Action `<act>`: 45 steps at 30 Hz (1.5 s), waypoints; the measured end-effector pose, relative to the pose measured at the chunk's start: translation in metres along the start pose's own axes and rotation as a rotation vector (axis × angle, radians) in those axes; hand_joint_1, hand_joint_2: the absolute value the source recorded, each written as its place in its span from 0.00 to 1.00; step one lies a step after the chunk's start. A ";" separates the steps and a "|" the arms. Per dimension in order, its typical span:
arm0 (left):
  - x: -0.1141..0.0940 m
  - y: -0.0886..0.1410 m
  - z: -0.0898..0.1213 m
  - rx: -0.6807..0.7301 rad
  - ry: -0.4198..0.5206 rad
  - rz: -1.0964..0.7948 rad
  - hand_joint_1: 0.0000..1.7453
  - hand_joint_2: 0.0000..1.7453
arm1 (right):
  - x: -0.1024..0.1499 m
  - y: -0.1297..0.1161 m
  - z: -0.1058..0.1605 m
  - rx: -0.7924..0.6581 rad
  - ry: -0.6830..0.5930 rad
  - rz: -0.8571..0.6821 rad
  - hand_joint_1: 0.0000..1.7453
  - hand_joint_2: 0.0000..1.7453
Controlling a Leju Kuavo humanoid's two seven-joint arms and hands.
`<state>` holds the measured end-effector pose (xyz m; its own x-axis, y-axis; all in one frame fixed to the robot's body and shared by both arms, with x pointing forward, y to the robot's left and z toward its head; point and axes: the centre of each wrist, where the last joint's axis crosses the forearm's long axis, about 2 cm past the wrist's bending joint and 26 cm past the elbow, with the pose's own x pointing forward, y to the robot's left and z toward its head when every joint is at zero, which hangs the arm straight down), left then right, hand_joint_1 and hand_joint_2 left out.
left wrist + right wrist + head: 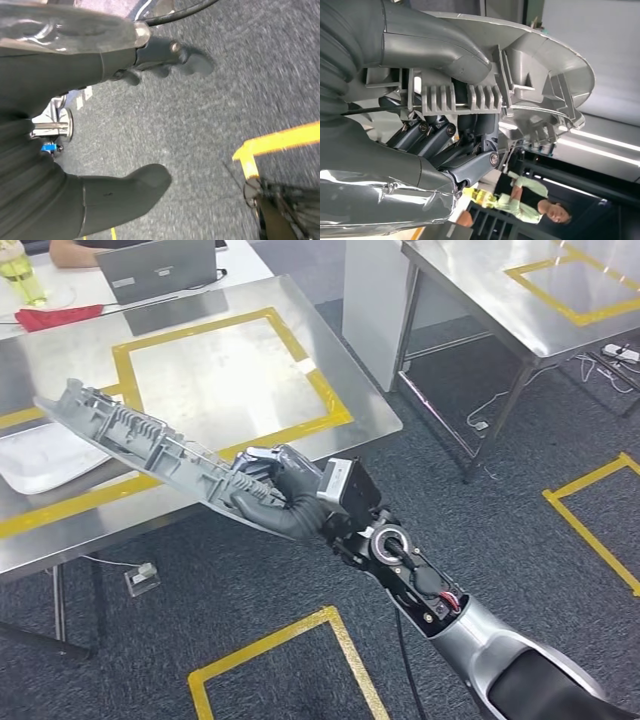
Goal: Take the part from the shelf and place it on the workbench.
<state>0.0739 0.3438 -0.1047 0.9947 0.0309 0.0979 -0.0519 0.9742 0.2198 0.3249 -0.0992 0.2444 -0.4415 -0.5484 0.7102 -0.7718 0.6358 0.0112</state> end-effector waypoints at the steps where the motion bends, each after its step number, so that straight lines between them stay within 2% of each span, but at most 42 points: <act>1: 0.000 0.000 0.000 0.001 0.000 0.000 0.00 1.00 | -0.001 0.001 -0.001 0.001 0.000 0.000 1.00 1.00; 23: -0.001 0.000 0.000 0.003 0.002 0.000 0.00 1.00 | -0.013 0.005 0.001 -0.001 0.048 0.014 1.00 1.00; 31: 0.000 -0.001 0.000 -0.008 0.001 -0.001 0.00 1.00 | -0.012 0.006 -0.003 -0.021 0.067 0.114 1.00 1.00; 45: 0.000 0.001 0.000 -0.005 -0.003 -0.001 0.00 1.00 | -0.013 0.008 -0.008 -0.045 0.061 0.173 1.00 1.00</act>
<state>0.0734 0.3452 -0.1047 0.9945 0.0293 0.1001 -0.0504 0.9753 0.2150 0.3280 -0.0831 0.2411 -0.5362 -0.3958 0.7455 -0.6649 0.7422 -0.0842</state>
